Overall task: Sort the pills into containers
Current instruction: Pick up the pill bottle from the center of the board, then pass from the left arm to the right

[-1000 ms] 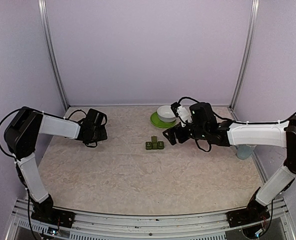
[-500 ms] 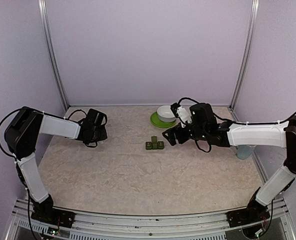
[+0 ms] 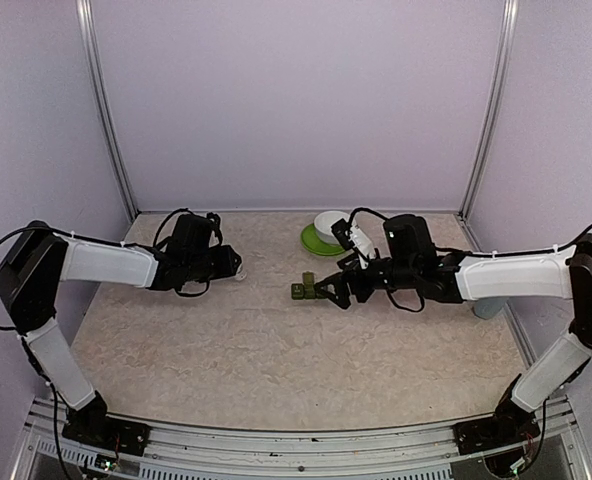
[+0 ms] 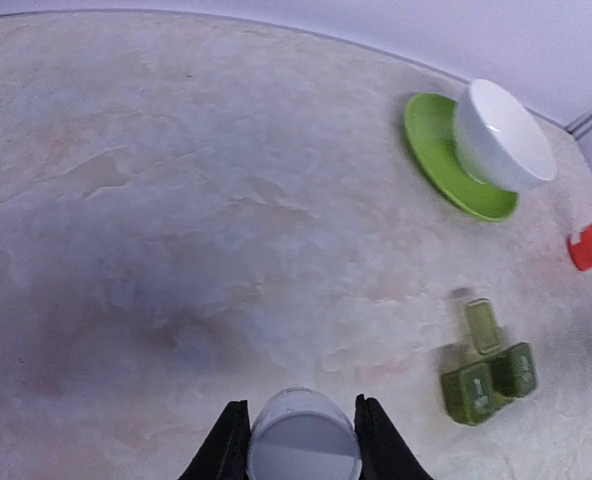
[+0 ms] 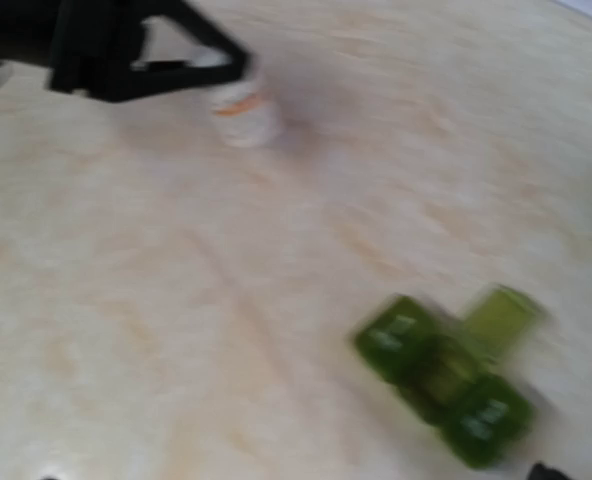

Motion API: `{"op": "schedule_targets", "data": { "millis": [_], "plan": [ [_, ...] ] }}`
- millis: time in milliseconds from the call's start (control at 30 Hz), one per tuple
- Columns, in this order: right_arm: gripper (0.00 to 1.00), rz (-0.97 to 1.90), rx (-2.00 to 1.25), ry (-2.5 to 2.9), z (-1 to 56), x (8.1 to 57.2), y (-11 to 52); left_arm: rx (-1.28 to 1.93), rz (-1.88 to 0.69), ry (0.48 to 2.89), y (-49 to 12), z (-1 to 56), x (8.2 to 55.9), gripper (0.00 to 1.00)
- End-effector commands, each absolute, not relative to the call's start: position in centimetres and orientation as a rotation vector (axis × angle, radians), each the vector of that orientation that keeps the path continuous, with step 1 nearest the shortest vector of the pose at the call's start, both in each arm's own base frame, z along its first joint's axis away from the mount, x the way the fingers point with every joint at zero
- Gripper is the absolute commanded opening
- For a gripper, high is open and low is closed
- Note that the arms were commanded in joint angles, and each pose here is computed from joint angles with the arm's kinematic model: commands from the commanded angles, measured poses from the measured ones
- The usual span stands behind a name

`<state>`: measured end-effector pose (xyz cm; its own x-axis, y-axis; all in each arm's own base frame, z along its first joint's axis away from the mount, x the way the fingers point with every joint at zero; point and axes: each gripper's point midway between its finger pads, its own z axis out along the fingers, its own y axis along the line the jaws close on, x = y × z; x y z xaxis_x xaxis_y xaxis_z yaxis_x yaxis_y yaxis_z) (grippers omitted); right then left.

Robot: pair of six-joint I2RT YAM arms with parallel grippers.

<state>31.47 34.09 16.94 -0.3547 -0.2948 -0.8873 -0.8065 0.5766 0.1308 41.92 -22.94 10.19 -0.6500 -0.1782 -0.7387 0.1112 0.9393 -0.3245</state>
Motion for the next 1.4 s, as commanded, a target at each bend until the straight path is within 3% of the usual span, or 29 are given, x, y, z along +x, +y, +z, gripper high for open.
{"op": "schedule_targets", "data": {
  "millis": [0,600,900,1367],
  "plan": [
    [1.0,0.912,-1.005,1.739,20.3,28.8,35.8,0.141,-0.727,2.065,-27.7,15.6,40.2,0.11],
    [0.92,1.33,-1.125,1.419,26.5,23.6,38.0,0.618,-1.338,1.491,-34.8,28.2,28.6,0.11],
    [0.88,1.494,-1.104,1.357,28.6,22.8,38.7,0.708,-1.457,1.316,-35.9,31.5,24.6,0.12],
    [0.76,1.669,-1.042,1.338,29.7,22.6,39.9,0.803,-1.482,1.268,-38.0,31.7,22.4,0.12]
  ]
}}
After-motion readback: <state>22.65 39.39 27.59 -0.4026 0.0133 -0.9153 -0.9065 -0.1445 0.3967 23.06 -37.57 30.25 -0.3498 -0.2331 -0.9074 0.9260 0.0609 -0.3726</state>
